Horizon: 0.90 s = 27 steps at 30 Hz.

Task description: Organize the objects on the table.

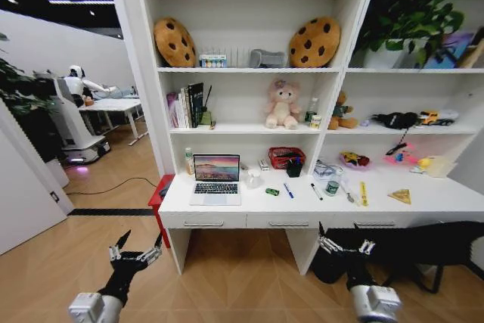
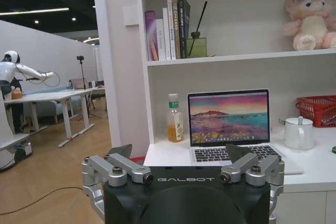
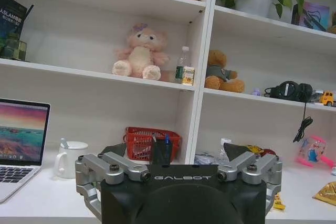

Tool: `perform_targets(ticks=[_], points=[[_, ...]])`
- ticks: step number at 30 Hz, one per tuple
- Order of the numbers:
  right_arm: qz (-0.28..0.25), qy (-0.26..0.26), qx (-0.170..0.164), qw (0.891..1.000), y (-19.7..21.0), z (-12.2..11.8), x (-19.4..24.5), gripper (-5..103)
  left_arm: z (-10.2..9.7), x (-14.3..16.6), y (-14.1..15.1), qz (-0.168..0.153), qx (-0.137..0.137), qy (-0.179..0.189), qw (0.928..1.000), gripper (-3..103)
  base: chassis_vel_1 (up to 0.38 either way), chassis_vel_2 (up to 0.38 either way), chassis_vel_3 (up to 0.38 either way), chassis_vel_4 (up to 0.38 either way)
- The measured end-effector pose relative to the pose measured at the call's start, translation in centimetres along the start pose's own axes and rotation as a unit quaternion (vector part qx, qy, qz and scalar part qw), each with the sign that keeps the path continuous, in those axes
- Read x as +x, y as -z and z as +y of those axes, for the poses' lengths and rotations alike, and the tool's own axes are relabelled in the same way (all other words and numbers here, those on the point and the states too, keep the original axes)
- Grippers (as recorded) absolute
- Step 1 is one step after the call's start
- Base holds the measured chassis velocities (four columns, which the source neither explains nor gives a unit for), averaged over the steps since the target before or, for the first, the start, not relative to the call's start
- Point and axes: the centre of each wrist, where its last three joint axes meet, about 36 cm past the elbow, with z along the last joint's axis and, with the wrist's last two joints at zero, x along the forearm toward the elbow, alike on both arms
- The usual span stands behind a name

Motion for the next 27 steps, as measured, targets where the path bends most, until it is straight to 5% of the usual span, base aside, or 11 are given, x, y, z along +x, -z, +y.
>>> perform_targets(ticks=[27], points=[[0.007, 0.018, -0.036, 0.999, 0.21, -0.07, -0.43, 100, -0.64, 0.24, -0.01, 0.008, 0.028, 0.010, 0.9995, 98, 0.000, 0.000, 0.000, 0.000]])
